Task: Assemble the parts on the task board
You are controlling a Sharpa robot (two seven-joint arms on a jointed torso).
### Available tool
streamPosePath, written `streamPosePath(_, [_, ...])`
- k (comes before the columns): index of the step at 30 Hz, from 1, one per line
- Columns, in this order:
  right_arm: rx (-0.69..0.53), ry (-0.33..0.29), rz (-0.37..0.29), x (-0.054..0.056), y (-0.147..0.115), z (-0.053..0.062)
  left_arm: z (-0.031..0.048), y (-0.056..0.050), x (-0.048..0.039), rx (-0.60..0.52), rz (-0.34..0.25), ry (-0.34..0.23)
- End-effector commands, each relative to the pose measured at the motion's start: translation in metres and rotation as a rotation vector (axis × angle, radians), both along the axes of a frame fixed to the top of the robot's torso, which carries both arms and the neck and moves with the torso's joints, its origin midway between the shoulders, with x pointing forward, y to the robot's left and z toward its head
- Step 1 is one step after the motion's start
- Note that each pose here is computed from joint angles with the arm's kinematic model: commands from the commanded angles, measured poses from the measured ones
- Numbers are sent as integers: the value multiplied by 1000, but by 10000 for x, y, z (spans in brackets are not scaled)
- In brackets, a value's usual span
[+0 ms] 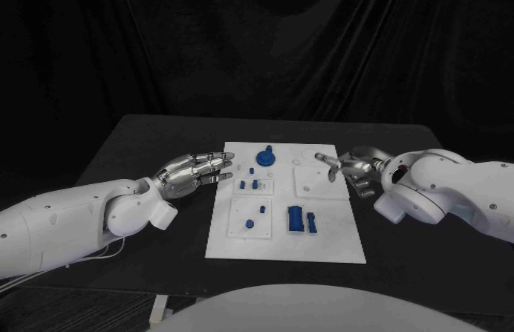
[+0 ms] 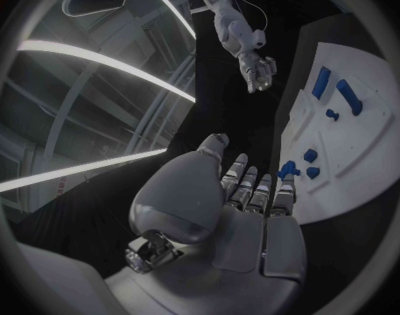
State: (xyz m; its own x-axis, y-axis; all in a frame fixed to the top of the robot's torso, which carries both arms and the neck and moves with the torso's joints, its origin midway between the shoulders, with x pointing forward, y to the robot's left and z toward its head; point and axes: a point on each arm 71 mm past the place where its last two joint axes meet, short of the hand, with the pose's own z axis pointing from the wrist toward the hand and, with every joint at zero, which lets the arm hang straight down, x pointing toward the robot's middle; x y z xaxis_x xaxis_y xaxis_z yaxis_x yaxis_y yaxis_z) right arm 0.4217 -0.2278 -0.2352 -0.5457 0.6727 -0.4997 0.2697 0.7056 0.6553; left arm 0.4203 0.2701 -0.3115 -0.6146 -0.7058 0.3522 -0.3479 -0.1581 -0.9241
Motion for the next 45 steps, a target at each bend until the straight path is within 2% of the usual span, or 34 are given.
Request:
streamPosePath(1, [315, -218, -110, 124, 27, 269, 93, 30, 21, -51, 87, -103])
streamPosePath(4, [451, -337, -143, 204, 29, 405, 140, 39, 22, -74, 124, -153])
streamPosePath(8, [554, -441, -136, 254, 17, 440, 186, 27, 32, -102, 160, -210])
streamPosePath(11, [612, -466, -99, 238, 13, 394, 216, 14, 34, -117, 186, -248])
streamPosePath(13, [664, -478, -59, 210, 17, 345, 245, 6, 32, -117, 211, -295])
streamPosePath(17, [725, -515, -2, 163, 26, 250, 283, -6, 28, -78, 223, -392])
streamPosePath(23, [749, -575, 20, 104, 26, 117, 317, -39, 32, -28, 239, -500])
streamPosePath(27, [755, -584, 26, 84, 30, 73, 325, -49, 38, -15, 250, -532])
streamPosePath(41, [768, -573, 52, 62, 47, 21, 320, -86, 52, -8, 250, -546])
streamPosePath(42, [726, -524, 9, 82, 36, -20, 118, -99, 70, 148, 191, -306])
streamPosePath(45, [725, -526, -7, 97, 49, -14, 129, -112, 79, 150, 200, -308])
